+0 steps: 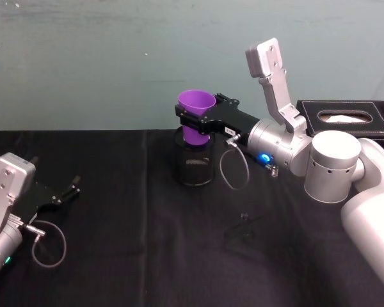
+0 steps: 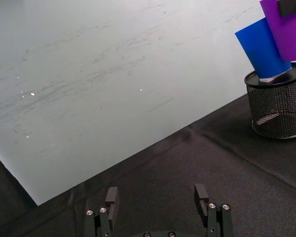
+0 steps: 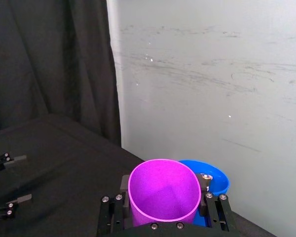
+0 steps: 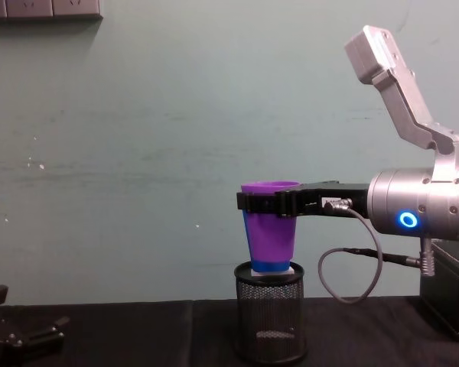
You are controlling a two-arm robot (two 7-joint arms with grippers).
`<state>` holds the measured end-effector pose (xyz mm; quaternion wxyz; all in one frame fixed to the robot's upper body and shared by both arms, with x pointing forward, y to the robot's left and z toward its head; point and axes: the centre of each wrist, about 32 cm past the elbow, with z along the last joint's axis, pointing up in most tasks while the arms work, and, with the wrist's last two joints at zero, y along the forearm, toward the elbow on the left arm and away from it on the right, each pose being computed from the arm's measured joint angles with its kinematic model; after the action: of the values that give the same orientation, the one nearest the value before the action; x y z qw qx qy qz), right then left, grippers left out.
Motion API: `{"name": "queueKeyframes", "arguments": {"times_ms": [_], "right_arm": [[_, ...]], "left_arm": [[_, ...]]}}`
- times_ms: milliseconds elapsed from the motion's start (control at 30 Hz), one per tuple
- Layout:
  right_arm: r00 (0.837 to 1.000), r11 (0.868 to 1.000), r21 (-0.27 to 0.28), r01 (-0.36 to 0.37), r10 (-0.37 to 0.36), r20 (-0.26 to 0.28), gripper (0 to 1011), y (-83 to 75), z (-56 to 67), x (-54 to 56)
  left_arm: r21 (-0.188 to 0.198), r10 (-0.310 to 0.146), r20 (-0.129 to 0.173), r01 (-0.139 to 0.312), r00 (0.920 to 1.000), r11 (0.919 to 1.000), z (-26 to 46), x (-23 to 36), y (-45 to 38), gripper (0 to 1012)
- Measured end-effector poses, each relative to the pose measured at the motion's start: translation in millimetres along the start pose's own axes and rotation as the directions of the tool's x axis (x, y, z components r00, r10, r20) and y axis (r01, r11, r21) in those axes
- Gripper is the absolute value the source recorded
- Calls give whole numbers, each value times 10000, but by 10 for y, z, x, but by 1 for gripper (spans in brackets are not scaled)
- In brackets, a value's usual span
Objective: Pick up one cup with a gripper and tap it against the other cup.
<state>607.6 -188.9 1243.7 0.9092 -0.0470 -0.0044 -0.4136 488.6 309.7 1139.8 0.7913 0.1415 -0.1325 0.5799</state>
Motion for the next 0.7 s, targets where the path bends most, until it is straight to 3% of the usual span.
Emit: {"name": "queueKeyframes", "arguments": {"times_ms": [700], "right_arm": [[10000, 10000, 0, 0, 0, 0, 747, 0, 0, 0]], "left_arm": [[0, 0, 0, 0, 10000, 10000, 0, 0, 0, 1000]]}}
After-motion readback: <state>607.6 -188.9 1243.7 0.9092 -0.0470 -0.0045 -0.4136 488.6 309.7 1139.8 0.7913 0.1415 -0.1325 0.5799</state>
